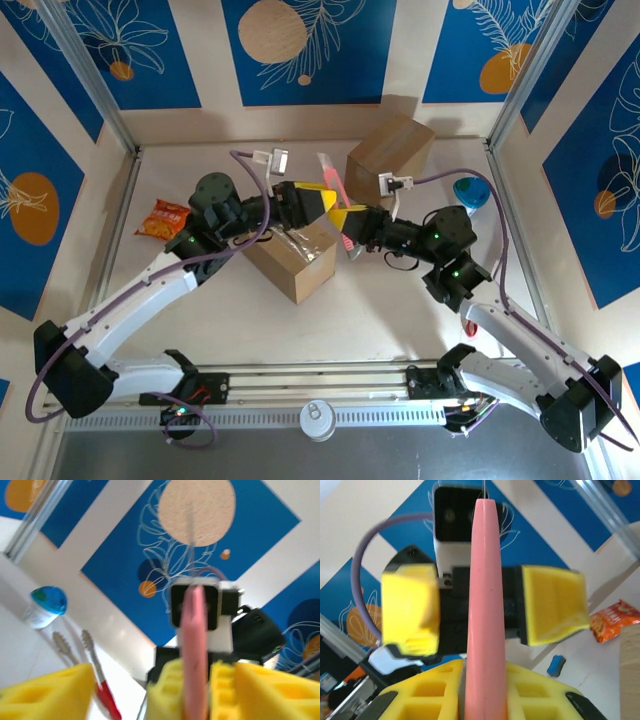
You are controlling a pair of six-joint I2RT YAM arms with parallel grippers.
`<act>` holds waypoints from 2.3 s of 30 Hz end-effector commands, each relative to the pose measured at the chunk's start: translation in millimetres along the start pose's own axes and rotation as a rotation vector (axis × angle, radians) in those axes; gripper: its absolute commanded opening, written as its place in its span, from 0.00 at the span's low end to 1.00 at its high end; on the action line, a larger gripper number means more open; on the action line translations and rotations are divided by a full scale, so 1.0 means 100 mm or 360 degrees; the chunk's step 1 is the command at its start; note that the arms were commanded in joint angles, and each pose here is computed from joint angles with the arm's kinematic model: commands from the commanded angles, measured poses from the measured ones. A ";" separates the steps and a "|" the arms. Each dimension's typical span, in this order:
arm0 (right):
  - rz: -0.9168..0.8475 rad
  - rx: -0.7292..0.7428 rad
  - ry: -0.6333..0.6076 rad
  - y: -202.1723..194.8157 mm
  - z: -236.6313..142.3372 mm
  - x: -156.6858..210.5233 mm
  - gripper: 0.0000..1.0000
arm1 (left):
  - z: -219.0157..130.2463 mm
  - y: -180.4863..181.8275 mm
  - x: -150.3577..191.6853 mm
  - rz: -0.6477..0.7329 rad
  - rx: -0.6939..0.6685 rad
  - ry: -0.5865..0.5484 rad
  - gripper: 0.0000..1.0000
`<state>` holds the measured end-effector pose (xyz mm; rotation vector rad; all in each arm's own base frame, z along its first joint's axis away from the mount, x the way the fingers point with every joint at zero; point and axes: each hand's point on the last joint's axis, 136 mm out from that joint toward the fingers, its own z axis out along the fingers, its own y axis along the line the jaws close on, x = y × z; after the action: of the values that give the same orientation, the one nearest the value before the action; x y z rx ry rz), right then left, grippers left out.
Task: Unpack the express box
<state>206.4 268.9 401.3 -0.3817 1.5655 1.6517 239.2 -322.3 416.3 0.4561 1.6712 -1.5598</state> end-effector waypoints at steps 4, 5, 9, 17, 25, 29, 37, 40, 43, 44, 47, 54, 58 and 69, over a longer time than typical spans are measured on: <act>-0.0064 0.0301 -0.0076 -0.23 -0.17 -0.05 0.00 | -0.90 0.31 -0.26 0.0135 -0.0765 -0.0110 1.00; -0.0069 0.0350 -0.0068 -0.27 -0.19 -0.04 0.00 | -1.08 0.44 -0.27 0.0084 -0.0930 -0.0116 0.98; -0.0110 0.0552 -0.0021 -0.48 -0.26 0.01 0.00 | -1.67 0.99 -0.07 -0.0165 -0.1418 -0.0076 0.60; -0.0170 0.0836 0.0076 -0.75 -0.40 0.09 0.00 | -2.07 2.28 0.44 -0.0693 -0.1734 -0.0035 0.00; -0.0168 0.0976 0.0185 -1.04 -0.38 0.20 0.00 | -2.22 2.98 0.35 -0.0660 -0.1997 -0.0051 0.00; -0.0156 0.0965 0.0218 -1.08 -0.31 0.22 0.00 | -2.09 3.20 0.30 -0.0664 -0.1952 -0.0037 0.00; -0.0140 0.0988 0.0255 -1.15 -0.28 0.26 0.00 | -1.85 3.50 0.31 -0.0728 -0.1835 -0.0004 0.00; -0.0132 0.1004 0.0270 -1.18 -0.28 0.27 0.00 | -1.74 3.53 0.32 -0.0749 -0.1769 0.0002 0.00; -0.0120 0.1031 0.0291 -1.21 -0.29 0.29 0.00 | -1.66 3.54 0.35 -0.0753 -0.1729 0.0022 0.00; -0.0116 0.1045 0.0308 -1.23 -0.29 0.30 0.00 | -1.63 3.54 0.36 -0.0756 -0.1717 0.0028 0.00; -0.0105 0.1098 0.0371 -1.27 -0.29 0.34 0.00 | -1.59 3.52 0.38 -0.0750 -0.1698 0.0043 0.00; -0.0172 0.1301 0.0678 -1.41 -0.22 0.49 0.00 | -1.82 3.39 0.48 -0.0721 -0.1860 0.0092 0.00; -0.0314 0.1470 0.0894 -1.51 -0.13 0.54 0.00 | -2.11 3.19 0.48 -0.0667 -0.2030 0.0081 0.02; -0.0616 0.1531 0.1152 -1.64 0.30 0.56 0.00 | -1.81 2.41 0.34 -0.0691 -0.1534 -0.0059 0.69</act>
<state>294.4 302.9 254.1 -0.6440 2.4020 0.4276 347.5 -91.8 223.5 -0.4785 2.2941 -0.6635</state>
